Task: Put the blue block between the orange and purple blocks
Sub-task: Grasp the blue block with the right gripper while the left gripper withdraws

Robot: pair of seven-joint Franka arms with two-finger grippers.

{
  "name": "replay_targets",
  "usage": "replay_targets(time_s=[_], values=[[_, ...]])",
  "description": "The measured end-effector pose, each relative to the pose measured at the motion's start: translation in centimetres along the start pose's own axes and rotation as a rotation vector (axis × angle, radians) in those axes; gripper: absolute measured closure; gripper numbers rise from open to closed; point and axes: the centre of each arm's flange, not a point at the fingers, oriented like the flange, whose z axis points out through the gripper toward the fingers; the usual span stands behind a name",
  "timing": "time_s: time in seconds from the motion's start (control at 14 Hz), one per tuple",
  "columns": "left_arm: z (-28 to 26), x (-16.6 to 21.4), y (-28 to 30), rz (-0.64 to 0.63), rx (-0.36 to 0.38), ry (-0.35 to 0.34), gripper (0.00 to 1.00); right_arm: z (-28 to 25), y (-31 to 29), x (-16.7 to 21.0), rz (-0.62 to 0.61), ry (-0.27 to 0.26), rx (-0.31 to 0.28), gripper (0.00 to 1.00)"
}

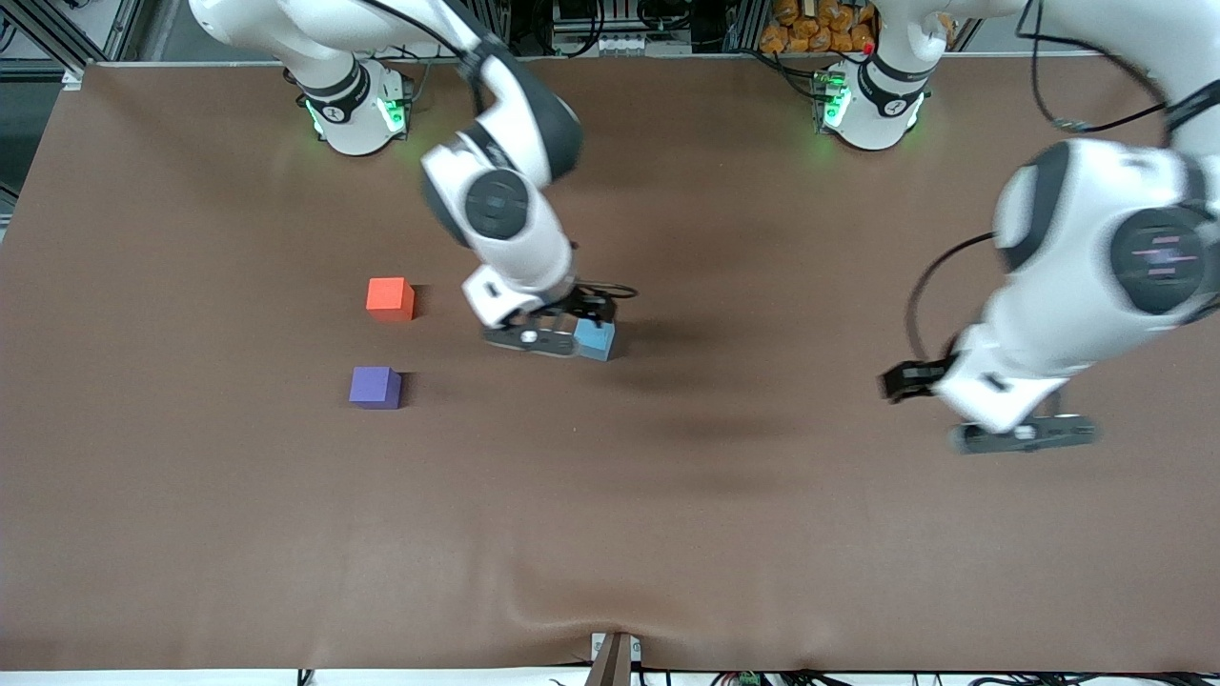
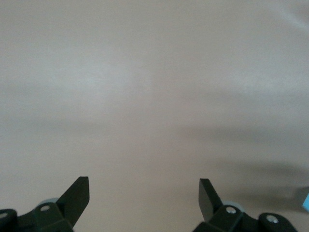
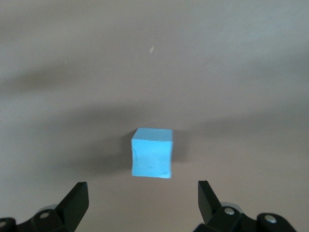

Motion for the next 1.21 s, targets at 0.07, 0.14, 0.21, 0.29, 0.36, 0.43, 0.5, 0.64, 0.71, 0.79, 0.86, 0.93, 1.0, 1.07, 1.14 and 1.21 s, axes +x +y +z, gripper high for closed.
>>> replay_targets(time_s=[0.07, 0.14, 0.21, 0.29, 0.36, 0.43, 0.5, 0.64, 0.71, 0.79, 0.86, 0.93, 1.0, 1.07, 1.14, 1.21], values=[[-0.3, -0.4, -1.7, 0.007, -0.002, -0.006, 0.00, 2.5, -0.5, -0.4, -0.009, -0.007, -0.014, 0.00], [-0.7, -0.9, -2.4, 0.012, -0.003, -0.008, 0.00, 4.3, -0.6, -0.6, -0.012, -0.017, -0.029, 0.00], [-1.2, -1.4, -2.5, 0.016, -0.002, -0.004, 0.00, 5.7, -0.4, -0.5, -0.011, -0.025, -0.044, 0.00], [-2.1, -1.9, -2.5, 0.027, -0.003, 0.007, 0.00, 6.6, -0.2, -0.3, -0.010, -0.028, -0.055, 0.00], [-3.1, -2.2, -3.0, 0.049, -0.003, 0.021, 0.00, 7.1, -0.1, -0.2, -0.010, -0.026, -0.061, 0.00], [-4.1, -2.6, -4.0, 0.075, -0.004, 0.026, 0.00, 7.6, -0.1, -0.1, -0.010, -0.021, -0.058, 0.00], [-4.8, -3.1, -5.3, 0.098, -0.007, 0.014, 0.00, 8.1, -0.3, 0.0, -0.008, -0.014, -0.051, 0.00], [-6.2, -3.9, -7.4, 0.120, -0.007, 0.003, 0.00, 9.1, -0.7, -0.4, 0.007, -0.003, -0.041, 0.00], [-6.9, -4.3, -8.4, 0.117, -0.007, 0.010, 0.00, 9.8, -1.0, -0.7, 0.010, 0.000, -0.039, 0.00], [-7.9, -4.8, -9.4, 0.117, -0.007, 0.021, 0.00, 10.6, -1.0, -1.2, 0.011, 0.000, -0.043, 0.00], [-8.8, -5.5, -10.1, 0.129, -0.007, 0.025, 0.00, 11.3, -0.9, -1.4, 0.011, -0.003, -0.049, 0.00], [-9.8, -6.5, -10.4, 0.139, -0.004, 0.024, 0.00, 11.8, -0.8, -1.4, 0.010, -0.005, -0.057, 0.00], [-10.5, -7.5, -10.4, 0.147, 0.000, 0.018, 0.00, 12.1, -0.5, -1.4, 0.009, -0.005, -0.066, 0.00], [-10.9, -8.6, -10.2, 0.152, 0.004, 0.012, 0.00, 12.4, -0.1, -1.3, 0.007, -0.001, -0.078, 0.00], [-11.2, -9.7, -9.9, 0.157, 0.009, 0.008, 0.00, 12.6, 0.1, -1.2, -0.001, 0.006, -0.092, 0.07], [-11.5, -10.7, -9.9, 0.159, 0.012, 0.004, 0.00, 12.7, 0.2, -1.1, -0.005, 0.013, -0.098, 0.19]])
